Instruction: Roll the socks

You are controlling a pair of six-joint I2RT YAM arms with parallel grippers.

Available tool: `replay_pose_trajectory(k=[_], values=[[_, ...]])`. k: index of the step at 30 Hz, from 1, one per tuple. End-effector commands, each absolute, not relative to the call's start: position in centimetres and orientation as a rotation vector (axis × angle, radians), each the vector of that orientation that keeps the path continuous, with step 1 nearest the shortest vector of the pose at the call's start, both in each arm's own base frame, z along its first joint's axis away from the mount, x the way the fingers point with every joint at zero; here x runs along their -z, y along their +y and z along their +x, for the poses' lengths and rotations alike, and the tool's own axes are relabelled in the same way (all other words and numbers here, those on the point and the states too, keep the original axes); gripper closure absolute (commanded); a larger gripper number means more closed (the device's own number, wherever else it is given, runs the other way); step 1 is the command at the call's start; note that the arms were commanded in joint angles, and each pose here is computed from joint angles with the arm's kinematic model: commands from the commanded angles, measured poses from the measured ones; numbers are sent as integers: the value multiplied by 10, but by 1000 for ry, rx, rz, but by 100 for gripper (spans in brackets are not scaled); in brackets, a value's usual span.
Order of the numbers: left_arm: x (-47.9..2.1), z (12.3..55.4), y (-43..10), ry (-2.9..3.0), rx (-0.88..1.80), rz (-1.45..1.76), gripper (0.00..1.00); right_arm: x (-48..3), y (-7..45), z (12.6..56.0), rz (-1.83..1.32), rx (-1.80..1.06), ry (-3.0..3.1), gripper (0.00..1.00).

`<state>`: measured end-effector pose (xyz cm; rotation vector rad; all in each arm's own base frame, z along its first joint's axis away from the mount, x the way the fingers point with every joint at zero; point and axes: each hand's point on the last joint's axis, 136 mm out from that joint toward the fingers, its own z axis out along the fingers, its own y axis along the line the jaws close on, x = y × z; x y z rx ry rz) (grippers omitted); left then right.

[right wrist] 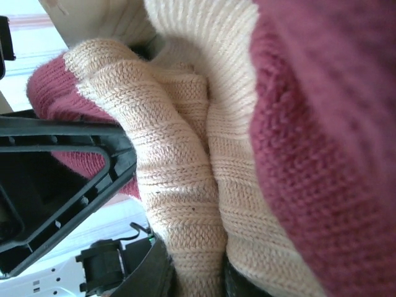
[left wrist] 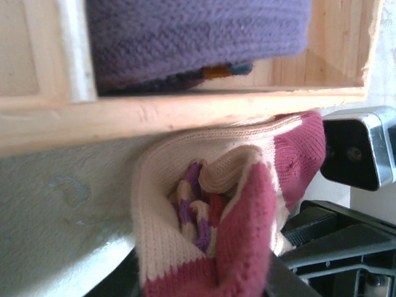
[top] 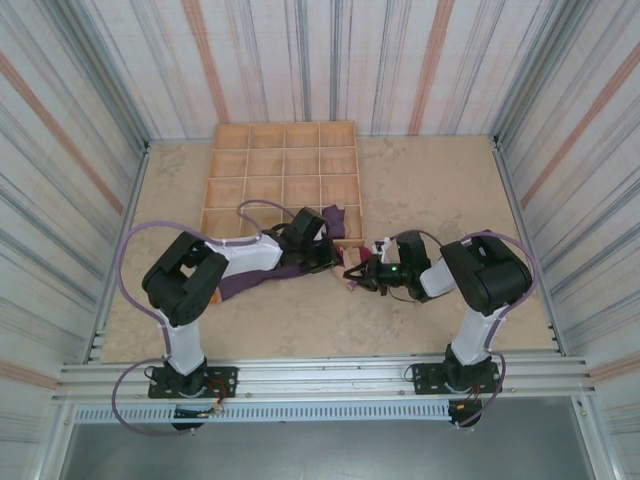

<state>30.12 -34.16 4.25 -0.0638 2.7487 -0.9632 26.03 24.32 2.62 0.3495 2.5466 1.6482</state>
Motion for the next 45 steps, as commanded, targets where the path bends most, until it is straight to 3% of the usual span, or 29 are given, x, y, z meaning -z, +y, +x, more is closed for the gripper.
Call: replay_pose_trajectory(k=[1,5,14,20,29,36,42,45], values=[[-25,294,-331,2831,853,-70,79,5,221,227,490,-1449,2746,66],[-33,288,-329,2862,844,-24,87,-14,209,221,314,-1212,2760,50],[-46,265,-320,2971,835,8,89,-91,204,215,-271,-535,2492,30],[-48,253,-315,3012,825,-27,90,-106,221,216,-530,-268,2264,30],[-47,248,-315,3018,832,-45,89,-84,266,225,-738,-28,2115,31],[-46,247,-316,3022,851,-50,88,-63,274,235,-740,53,2104,37],[-48,248,-318,2996,923,-62,81,-31,261,234,-714,74,2196,61],[-50,251,-316,2970,975,-85,74,-14,248,230,-670,16,2280,79]])
